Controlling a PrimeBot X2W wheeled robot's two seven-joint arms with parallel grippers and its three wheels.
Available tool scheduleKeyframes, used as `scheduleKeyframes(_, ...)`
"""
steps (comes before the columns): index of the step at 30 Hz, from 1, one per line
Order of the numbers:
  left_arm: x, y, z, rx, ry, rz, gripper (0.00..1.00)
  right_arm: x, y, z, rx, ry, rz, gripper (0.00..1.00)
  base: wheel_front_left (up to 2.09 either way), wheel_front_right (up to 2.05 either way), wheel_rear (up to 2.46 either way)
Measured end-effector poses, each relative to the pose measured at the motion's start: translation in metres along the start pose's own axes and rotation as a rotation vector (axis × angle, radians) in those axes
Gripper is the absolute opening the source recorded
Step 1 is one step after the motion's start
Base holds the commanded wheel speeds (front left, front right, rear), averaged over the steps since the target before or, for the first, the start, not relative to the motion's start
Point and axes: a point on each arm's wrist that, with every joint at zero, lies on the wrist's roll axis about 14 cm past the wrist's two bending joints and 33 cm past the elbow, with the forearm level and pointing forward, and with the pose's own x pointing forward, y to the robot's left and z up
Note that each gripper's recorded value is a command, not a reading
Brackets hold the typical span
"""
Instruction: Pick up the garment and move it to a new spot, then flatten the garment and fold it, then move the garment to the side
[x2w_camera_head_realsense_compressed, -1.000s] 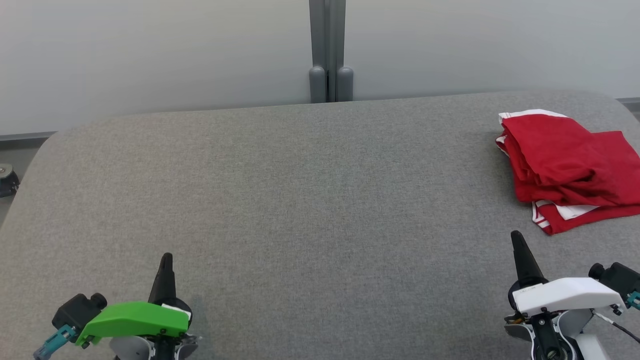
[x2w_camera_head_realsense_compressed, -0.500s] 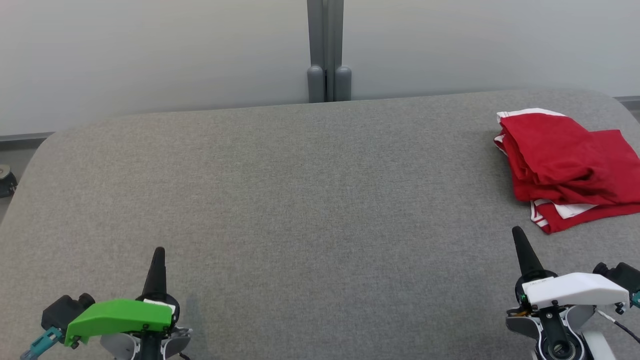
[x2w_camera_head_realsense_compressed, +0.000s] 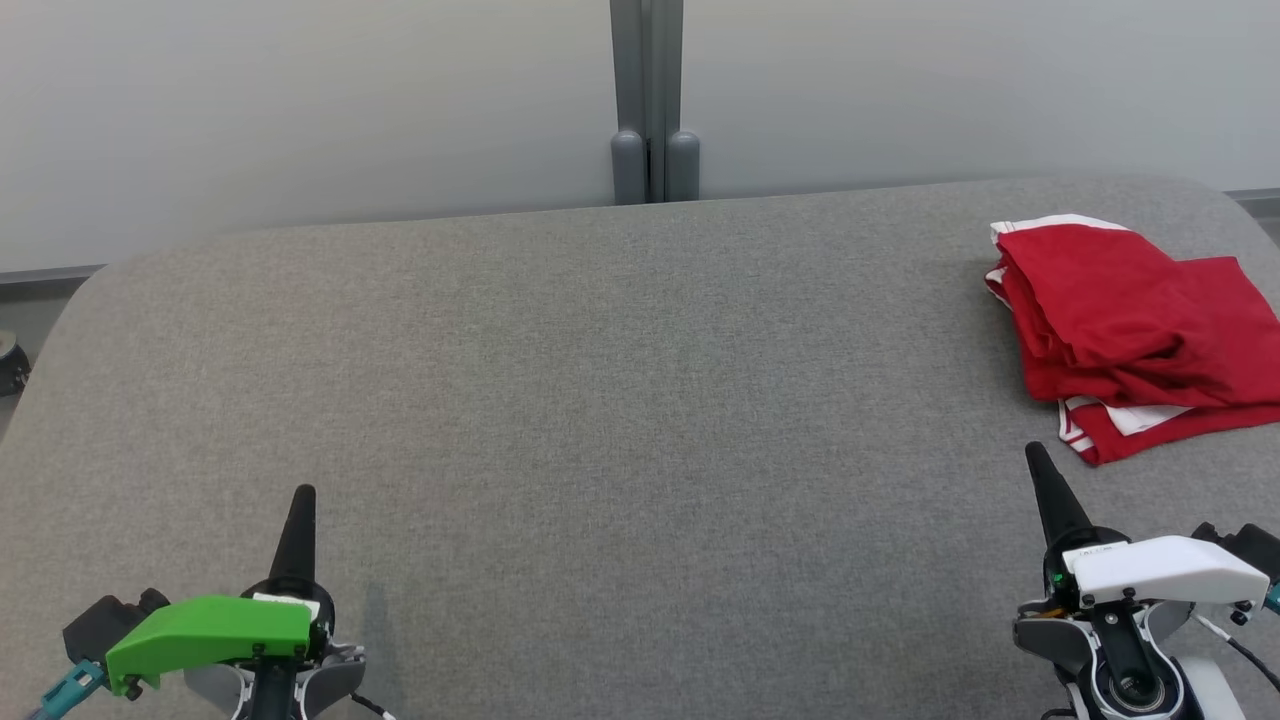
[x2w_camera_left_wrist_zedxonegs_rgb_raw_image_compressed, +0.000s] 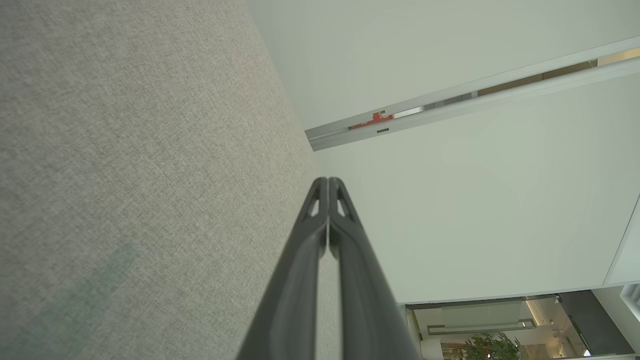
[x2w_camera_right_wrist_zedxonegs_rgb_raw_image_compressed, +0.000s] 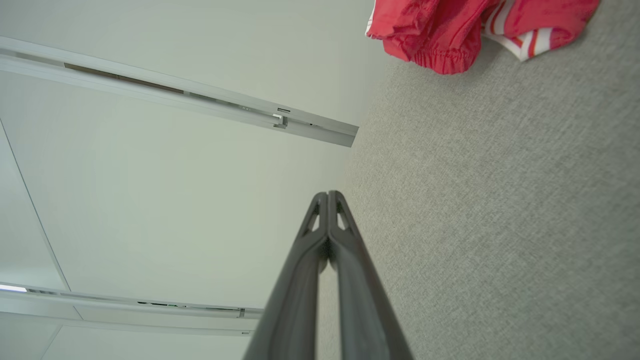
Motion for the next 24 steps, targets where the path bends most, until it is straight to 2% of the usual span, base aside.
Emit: scheduleKeyframes(24, 0.004, -0.012, 0.01, -0.175, -0.006, -0.058, 0.0, 0.003, 0.006, 0.006, 0.188, -0.001, 0.026, 0.0, 0.0, 0.0, 0.0)
